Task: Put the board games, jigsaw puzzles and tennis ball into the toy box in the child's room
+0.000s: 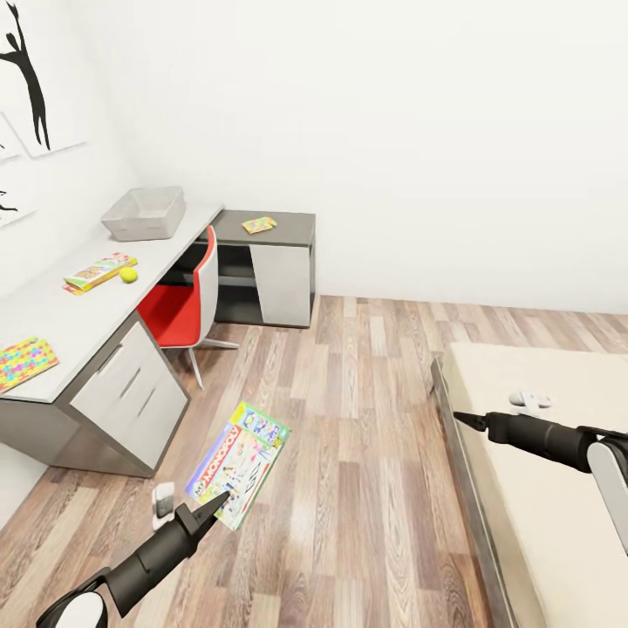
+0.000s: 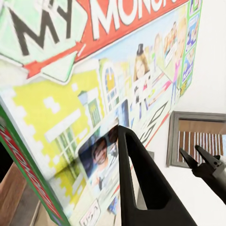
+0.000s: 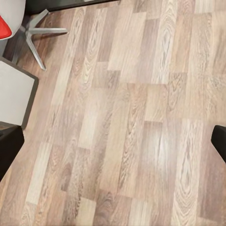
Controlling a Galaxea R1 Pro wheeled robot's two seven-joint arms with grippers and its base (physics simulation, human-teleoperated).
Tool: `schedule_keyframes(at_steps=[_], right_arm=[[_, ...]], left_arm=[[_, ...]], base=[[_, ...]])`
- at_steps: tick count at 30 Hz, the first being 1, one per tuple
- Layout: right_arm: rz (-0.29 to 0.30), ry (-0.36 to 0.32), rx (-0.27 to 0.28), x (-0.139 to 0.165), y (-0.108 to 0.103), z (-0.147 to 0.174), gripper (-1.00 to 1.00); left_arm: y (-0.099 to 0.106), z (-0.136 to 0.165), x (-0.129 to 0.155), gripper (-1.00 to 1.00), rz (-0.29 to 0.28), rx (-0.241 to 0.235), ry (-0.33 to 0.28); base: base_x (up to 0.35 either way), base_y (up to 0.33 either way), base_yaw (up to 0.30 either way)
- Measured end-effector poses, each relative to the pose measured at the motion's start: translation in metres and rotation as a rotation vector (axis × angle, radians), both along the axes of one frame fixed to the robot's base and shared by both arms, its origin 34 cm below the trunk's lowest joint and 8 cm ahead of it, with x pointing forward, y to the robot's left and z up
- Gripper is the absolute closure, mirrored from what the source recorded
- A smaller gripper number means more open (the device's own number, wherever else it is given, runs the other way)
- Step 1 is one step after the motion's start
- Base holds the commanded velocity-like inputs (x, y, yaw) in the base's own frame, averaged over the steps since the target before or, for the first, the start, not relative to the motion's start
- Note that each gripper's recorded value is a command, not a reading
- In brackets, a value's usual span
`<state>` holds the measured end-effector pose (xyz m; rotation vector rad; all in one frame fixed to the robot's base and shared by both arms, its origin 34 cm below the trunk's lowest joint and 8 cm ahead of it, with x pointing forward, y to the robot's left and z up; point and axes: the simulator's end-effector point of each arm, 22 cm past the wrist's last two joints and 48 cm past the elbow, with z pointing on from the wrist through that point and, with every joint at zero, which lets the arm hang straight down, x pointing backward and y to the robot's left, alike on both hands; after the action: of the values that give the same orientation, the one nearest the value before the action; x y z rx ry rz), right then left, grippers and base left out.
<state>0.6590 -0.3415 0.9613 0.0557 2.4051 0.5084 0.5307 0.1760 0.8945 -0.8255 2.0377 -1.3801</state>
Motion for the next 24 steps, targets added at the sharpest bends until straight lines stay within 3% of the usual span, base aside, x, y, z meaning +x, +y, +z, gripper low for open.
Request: schedule_keyframes(at_steps=[13,24], right_arm=[[0.006,-0.001,-0.003,0.0000,0.0013,0.0011,-1.00],[0.006,-0.003,-0.001,-0.0002,0.0021,0.0018,-1.00]], left_arm=[[-0.0037,0.0037,-0.0005,1.00,0.001,-0.008,-0.012],[-0.0028,0.0025,-0.0024,1.00,0.002,0.001,-0.012]], base=[[0.008,0.000,0.000],[0.286,0.000,0.000]])
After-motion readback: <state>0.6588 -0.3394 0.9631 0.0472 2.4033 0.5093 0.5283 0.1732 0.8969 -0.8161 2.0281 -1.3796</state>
